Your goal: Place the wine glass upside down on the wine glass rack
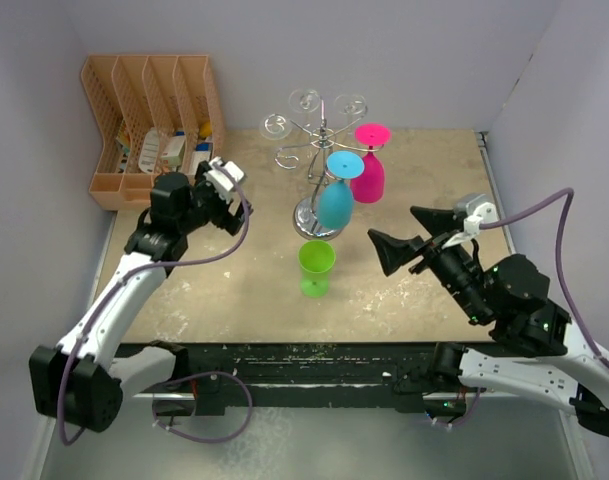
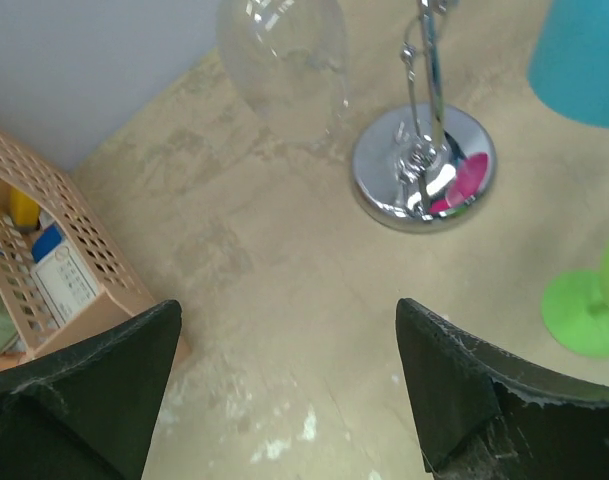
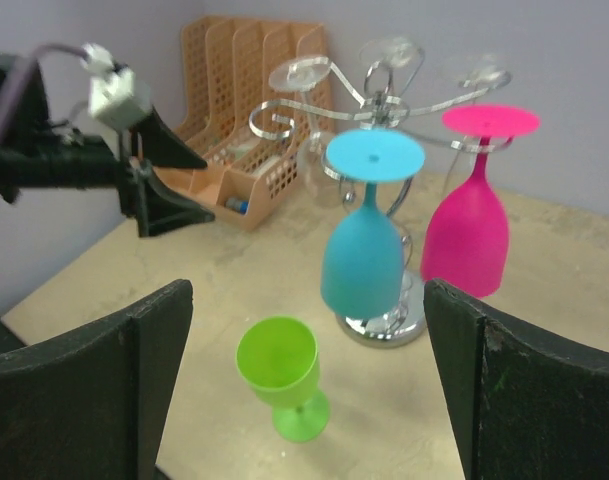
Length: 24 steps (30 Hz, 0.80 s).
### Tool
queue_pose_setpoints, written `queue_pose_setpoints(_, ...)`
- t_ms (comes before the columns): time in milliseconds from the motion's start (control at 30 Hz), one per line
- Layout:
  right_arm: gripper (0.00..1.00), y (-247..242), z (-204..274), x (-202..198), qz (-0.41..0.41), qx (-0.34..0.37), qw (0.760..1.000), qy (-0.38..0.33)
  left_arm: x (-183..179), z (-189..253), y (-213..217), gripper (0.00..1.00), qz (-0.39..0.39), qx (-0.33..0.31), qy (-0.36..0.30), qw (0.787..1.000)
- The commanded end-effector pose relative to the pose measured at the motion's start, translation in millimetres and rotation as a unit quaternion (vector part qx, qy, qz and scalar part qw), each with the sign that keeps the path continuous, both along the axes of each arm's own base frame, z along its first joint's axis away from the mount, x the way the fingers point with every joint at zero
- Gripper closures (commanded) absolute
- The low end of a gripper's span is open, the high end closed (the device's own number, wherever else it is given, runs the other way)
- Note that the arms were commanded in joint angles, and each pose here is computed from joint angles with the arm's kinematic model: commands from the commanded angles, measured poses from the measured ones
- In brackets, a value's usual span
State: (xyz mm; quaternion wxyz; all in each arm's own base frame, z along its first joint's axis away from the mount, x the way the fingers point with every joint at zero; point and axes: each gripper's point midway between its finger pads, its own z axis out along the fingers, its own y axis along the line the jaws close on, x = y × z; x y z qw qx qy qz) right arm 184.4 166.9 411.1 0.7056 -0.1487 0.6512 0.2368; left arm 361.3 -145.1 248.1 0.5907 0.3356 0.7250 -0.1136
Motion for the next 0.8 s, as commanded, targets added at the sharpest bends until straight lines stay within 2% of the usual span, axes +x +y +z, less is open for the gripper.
queue_pose_setpoints(0,0.04,25.6,-62.9,-7.3,0.042,-0.021,0.996,0.078,-55.0,16.5,6.1,0.09,-0.038,0.023,0.024,0.999)
queue_pose_setpoints(167,0.22,55.4,-136.2,-4.5,0.042,-0.061,0.981,0.18,-89.9,11.6,11.7,0.09,-0.044,0.027,0.092,0.994)
queue_pose_setpoints(267,0.4,59.6,-167.1,-1.5,0.014,-0.043,0.973,0.228,-94.8,24.3,20.2,0.08,-0.026,0.037,0.095,0.994)
queue_pose_setpoints(367,0.51,66.5,-183.0,1.0,0.003,-0.023,0.968,0.249,-92.4,43.7,35.4,0.07,0.022,0.044,0.088,0.995)
queue_pose_setpoints(500,0.54,71.8,-199.6,9.0,-0.037,-0.038,0.957,0.285,-95.3,49.1,49.5,0.07,0.068,0.044,0.095,0.992)
queue_pose_setpoints(767,0.52,82.9,-200.9,19.6,-0.062,-0.023,0.954,0.293,-102.7,49.0,63.8,0.04,0.105,0.041,0.099,0.989)
